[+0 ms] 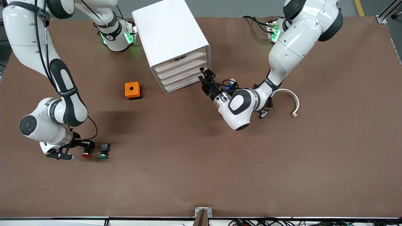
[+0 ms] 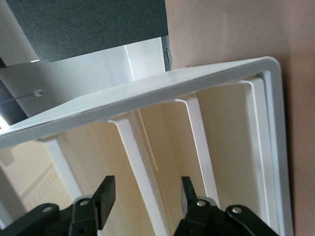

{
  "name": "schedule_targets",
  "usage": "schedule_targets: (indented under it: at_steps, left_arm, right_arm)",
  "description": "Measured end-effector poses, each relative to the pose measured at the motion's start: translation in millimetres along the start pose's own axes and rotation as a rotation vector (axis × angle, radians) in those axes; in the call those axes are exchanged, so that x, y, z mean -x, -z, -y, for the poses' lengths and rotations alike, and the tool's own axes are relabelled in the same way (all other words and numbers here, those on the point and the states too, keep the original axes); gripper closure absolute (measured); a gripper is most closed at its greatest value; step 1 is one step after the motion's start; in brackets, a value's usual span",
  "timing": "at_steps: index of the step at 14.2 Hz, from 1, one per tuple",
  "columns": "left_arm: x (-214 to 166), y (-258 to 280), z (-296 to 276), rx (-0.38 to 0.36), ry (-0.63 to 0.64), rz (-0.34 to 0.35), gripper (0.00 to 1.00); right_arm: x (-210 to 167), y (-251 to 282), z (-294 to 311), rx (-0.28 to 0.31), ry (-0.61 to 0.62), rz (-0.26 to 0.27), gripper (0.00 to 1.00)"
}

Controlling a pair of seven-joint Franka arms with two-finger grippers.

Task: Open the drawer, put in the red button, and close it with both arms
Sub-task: 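Pull the drawer open with the left gripper while the right gripper grasps the red button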

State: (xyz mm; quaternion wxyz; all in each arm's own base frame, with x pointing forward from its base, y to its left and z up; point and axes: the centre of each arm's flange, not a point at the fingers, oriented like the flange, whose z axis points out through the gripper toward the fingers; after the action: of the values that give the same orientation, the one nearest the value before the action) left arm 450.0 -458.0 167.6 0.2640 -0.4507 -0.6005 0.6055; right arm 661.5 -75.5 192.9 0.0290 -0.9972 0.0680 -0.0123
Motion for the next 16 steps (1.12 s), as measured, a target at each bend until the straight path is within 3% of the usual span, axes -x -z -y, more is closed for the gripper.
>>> schedule_targets:
  at_steps: [7,9,12,14,16]
  left_arm:
    - [10,-50,6,-0.057,-0.008,-0.058,0.48]
    - [12,-58,7,-0.059,0.018,-0.070,0.60]
    - [13,-64,7,-0.060,0.046,-0.081,0.66]
    - [13,-65,7,-0.058,0.055,-0.081,0.82]
    - [13,-64,6,-0.055,0.062,-0.079,0.87]
  right_arm:
    - [-2,2,6,-0.003,0.010,-0.004,0.59]
    - [-1,2,7,-0.004,0.011,0.006,0.59]
    - [-4,11,10,-0.010,0.016,0.037,0.59]
    - [-10,32,14,-0.018,0.022,0.067,0.59]
    - [-12,64,19,-0.029,0.029,0.099,0.59]
